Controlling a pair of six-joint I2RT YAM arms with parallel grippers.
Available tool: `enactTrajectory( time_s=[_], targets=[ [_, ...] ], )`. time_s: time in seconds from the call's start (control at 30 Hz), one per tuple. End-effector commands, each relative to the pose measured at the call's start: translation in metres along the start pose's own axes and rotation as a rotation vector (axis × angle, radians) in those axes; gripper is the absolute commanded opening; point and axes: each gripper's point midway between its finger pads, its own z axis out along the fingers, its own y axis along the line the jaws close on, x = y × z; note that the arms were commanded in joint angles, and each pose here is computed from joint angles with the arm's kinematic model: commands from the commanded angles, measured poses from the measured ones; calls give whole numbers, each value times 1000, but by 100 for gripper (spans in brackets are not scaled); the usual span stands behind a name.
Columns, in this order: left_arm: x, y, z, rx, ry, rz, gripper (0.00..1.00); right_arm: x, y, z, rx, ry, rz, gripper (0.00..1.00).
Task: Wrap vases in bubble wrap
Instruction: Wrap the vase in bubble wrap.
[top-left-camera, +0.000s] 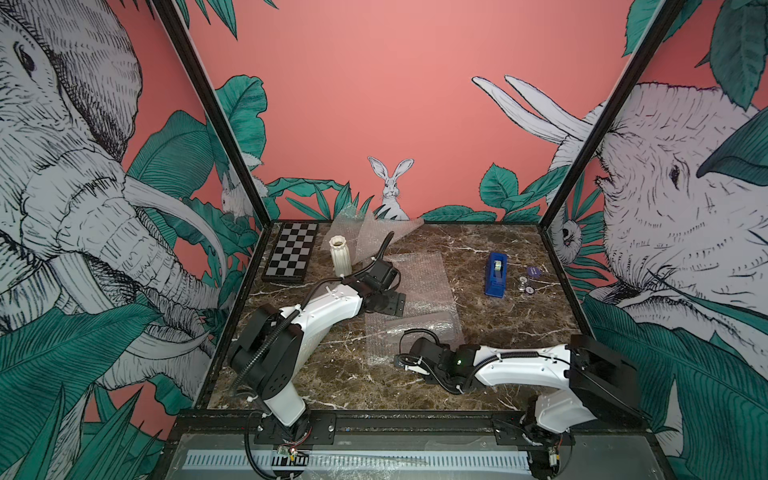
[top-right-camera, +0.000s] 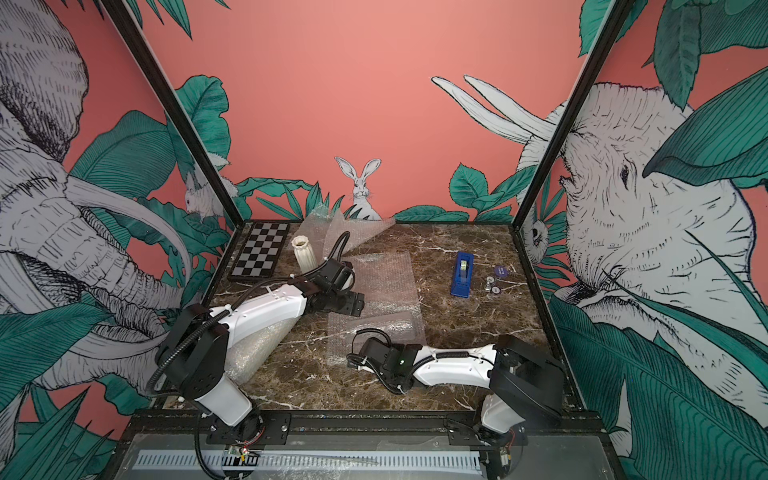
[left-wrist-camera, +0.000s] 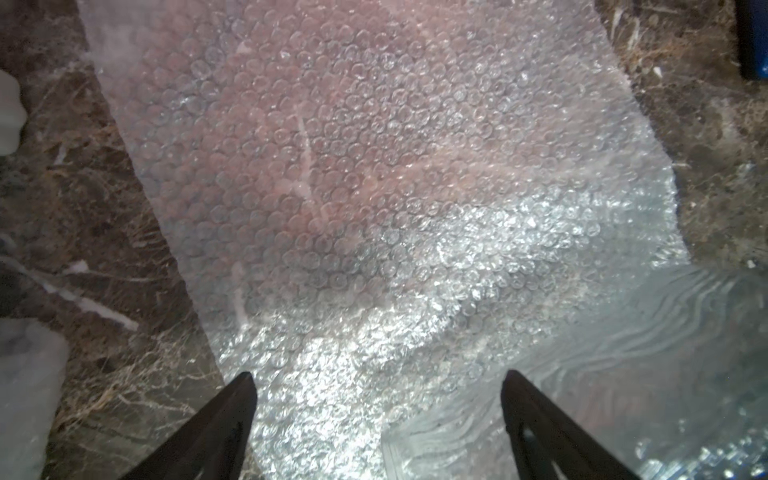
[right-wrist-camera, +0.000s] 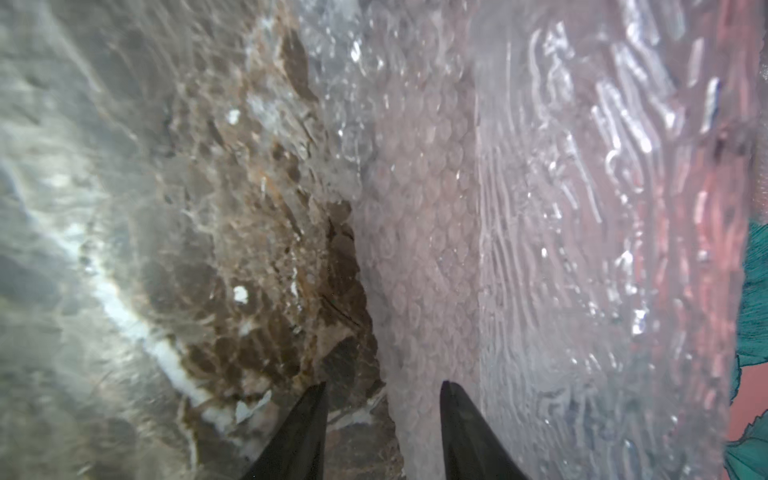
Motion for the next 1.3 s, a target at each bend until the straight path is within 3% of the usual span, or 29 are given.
enactTrajectory(
  time_s=[0.0, 0.37, 0.87, 1.27],
  targets=[
    [-2, -4, 2, 6, 31, 28, 92, -1, -8, 4, 49, 26, -23, 39],
    [-4, -15, 25, 13, 95, 63, 92, 0, -28, -2, 163, 25, -8, 0],
    [3, -30, 37, 31, 134, 107, 89, -14, -65, -24, 302, -71, 72, 0],
    [-2, -31, 39, 31, 118, 133, 88, -23, -95, -18, 309, -82, 145, 0]
  ],
)
